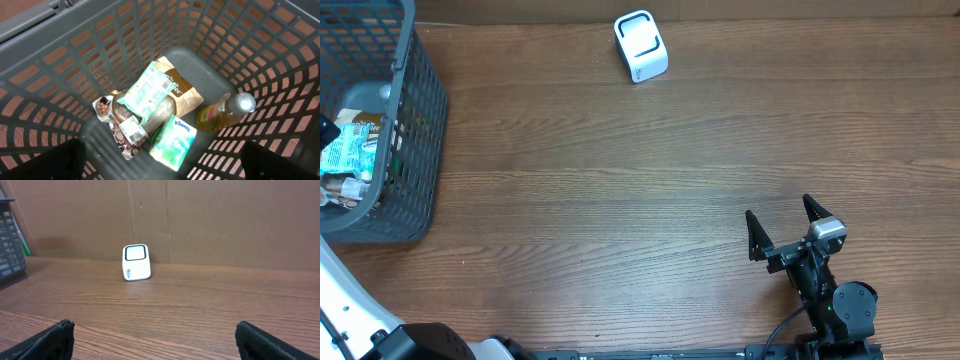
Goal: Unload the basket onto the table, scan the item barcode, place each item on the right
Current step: 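Lower the left gripper into the basket above the green-lidded jar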
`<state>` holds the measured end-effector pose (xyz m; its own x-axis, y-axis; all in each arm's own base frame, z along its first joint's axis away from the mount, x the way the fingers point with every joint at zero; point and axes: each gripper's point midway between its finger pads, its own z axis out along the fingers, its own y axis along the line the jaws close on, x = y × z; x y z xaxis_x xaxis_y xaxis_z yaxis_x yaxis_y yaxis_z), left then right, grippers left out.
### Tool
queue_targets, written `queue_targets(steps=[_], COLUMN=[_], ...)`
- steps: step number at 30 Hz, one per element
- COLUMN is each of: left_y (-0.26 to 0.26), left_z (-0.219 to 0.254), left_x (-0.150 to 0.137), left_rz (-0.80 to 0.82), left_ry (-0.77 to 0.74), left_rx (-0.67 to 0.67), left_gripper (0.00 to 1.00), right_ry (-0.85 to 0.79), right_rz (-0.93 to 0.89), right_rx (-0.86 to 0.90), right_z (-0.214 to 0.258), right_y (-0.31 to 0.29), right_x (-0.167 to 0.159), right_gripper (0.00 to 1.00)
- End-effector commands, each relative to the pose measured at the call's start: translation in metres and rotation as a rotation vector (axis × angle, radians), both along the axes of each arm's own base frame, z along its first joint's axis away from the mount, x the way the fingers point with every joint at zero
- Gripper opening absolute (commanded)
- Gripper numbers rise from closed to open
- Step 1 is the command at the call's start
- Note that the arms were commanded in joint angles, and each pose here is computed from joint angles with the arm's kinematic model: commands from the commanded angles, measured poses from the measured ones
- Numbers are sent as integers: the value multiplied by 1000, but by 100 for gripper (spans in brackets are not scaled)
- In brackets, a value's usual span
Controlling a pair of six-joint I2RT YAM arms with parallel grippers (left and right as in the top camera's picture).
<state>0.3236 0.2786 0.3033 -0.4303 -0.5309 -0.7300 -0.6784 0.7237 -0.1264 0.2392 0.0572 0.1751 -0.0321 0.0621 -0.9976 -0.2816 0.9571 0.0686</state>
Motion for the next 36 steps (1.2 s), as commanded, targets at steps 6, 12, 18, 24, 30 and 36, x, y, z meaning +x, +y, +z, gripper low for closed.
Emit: queue_targets(steps=[6, 12, 18, 24, 30, 36], left_y=[3, 5, 7, 10, 13, 14], left_z=[6, 0, -9, -23, -34, -43], left_x=[-1, 0, 2, 6, 10, 11], left_rz=[5, 5, 5, 4, 3, 2], left_ry=[-1, 12, 28, 53, 74, 89], left_rx=[16, 4, -11, -34, -53, -69], left_gripper=[100, 100, 100, 100, 100, 100], right_ry=[4, 4, 4, 3, 4, 4], right_rz=[8, 8, 8, 8, 8, 8], right_rx=[2, 2, 2, 2, 2, 2], right_z=[-3, -3, -3, -3, -3, -3], right_y=[2, 2, 2, 2, 2, 2], right_x=[0, 0, 0, 0, 0, 0], right_gripper=[100, 100, 100, 100, 100, 100])
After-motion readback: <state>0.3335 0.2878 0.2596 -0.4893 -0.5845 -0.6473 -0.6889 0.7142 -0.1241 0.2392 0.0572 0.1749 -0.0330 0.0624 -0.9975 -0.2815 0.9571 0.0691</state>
